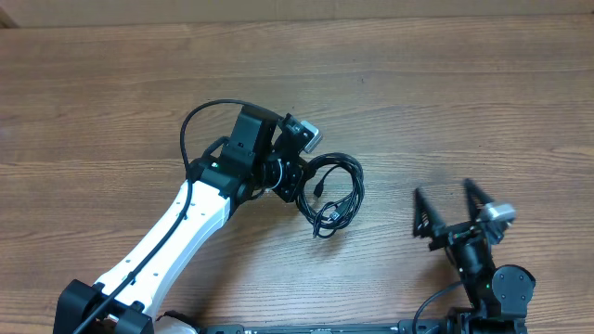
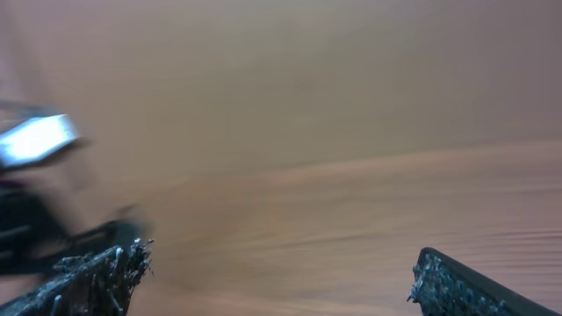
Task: Untangle cables
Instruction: 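Move the right gripper toward the coil held by the left gripper, then grasp the coil's right side with the right gripper, holding with left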
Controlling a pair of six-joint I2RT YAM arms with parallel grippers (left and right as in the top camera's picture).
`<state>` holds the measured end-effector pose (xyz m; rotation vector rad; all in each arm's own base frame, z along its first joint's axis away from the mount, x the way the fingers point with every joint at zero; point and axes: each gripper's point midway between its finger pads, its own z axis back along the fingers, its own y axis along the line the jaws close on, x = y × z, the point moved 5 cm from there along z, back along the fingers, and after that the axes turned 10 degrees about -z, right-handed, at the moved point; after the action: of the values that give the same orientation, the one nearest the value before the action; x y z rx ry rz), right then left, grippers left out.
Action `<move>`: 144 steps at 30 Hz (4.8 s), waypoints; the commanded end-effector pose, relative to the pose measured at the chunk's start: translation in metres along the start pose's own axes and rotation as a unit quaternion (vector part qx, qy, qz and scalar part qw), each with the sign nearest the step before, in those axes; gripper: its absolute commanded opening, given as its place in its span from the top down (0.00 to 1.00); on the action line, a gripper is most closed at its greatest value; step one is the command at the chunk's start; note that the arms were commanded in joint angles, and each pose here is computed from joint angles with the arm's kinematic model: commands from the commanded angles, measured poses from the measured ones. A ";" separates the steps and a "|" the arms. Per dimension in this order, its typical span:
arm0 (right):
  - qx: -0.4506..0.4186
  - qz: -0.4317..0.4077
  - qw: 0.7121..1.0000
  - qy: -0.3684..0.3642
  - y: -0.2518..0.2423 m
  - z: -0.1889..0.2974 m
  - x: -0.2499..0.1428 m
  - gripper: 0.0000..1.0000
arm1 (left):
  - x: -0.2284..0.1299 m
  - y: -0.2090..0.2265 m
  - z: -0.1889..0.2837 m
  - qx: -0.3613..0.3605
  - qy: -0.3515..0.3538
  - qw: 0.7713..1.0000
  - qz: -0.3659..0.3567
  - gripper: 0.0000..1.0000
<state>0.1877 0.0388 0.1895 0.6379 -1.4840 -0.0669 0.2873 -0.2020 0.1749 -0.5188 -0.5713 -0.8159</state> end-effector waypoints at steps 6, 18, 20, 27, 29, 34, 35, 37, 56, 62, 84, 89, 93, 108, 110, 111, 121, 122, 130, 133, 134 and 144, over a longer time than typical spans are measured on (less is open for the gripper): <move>0.109 -0.039 0.991 0.059 0.048 0.015 0.018 0.00 | -0.003 -0.001 0.005 0.013 0.014 1.000 0.012 0.96; 0.112 -0.036 0.970 0.211 0.057 0.009 0.012 0.00 | -0.017 0.006 0.007 0.050 0.053 0.997 0.024 0.96; 0.105 -0.038 0.963 0.246 0.054 0.003 0.011 0.00 | -0.018 0.006 0.007 0.050 0.054 0.997 0.025 0.96; 0.129 -0.035 0.921 0.367 0.066 -0.021 0.007 0.00 | -0.025 0.007 0.008 0.059 0.073 0.995 0.030 0.96; 0.149 -0.020 0.905 0.397 0.074 -0.029 0.003 0.00 | -0.028 0.007 0.008 0.058 0.080 0.995 0.033 0.96; 0.151 0.016 0.873 0.463 0.090 -0.048 -0.018 0.00 | -0.032 0.005 0.009 0.054 0.093 0.994 0.027 0.96; 0.149 0.026 0.868 0.474 0.092 -0.051 -0.024 0.00 | -0.033 0.004 0.009 0.053 0.096 0.994 0.025 0.96; 0.146 0.047 0.858 0.490 0.098 -0.057 -0.035 0.00 | -0.035 0.003 0.009 0.049 0.101 0.993 0.021 0.96; 0.184 0.090 0.868 0.453 0.120 -0.085 -0.044 0.00 | -0.043 -0.004 0.010 0.020 0.120 0.992 -0.027 0.96; 0.197 0.083 0.864 0.455 0.123 -0.085 -0.046 0.08 | -0.044 -0.004 0.011 0.018 0.123 0.992 -0.031 0.96; 0.120 0.091 0.844 0.515 0.094 -0.093 -0.081 0.39 | -0.029 -0.006 0.007 0.008 0.080 0.997 -0.006 0.96; 0.124 0.093 0.848 0.508 0.095 -0.096 -0.080 0.41 | -0.029 -0.005 0.007 0.010 0.081 0.997 -0.007 0.96; 0.127 0.095 0.852 0.498 0.097 -0.099 -0.078 0.23 | -0.032 -0.006 0.008 0.007 0.089 0.996 -0.003 0.96; 0.094 0.122 0.864 0.479 0.088 -0.108 -0.074 0.38 | -0.035 -0.004 0.009 0.017 0.099 0.995 -0.001 0.96; 0.093 0.125 0.865 0.478 0.088 -0.108 -0.074 0.41 | -0.036 -0.002 0.009 0.026 0.102 0.994 -0.001 0.96; 0.093 0.125 0.865 0.478 0.088 -0.108 -0.073 0.43 | -0.036 -0.002 0.009 0.026 0.101 0.995 -0.001 0.96; 0.093 0.125 0.865 0.478 0.088 -0.108 -0.074 0.96 | -0.035 -0.002 0.009 0.026 0.100 0.995 -0.002 0.96; 0.093 0.125 0.865 0.478 0.088 -0.108 -0.074 0.96 | -0.036 -0.002 0.009 0.026 0.100 0.995 -0.002 0.96; 0.091 0.124 0.863 0.482 0.087 -0.107 -0.074 0.96 | -0.034 -0.001 0.009 0.028 0.096 0.995 0.006 0.96; 0.092 0.124 0.863 0.481 0.087 -0.107 -0.074 0.96 | -0.033 -0.001 0.009 0.030 0.093 0.995 0.005 0.96; 0.092 0.124 0.863 0.481 0.087 -0.107 -0.074 0.96 | -0.033 0.000 0.008 0.030 0.092 0.995 0.005 0.96; 0.088 0.122 0.858 0.492 0.085 -0.103 -0.077 0.46 | -0.030 0.001 0.008 0.033 0.086 0.996 0.019 0.96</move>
<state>0.2397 0.1757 0.1510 0.4892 -0.5189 0.5242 0.2682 -0.1773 0.1522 -0.3741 -0.4023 -0.8074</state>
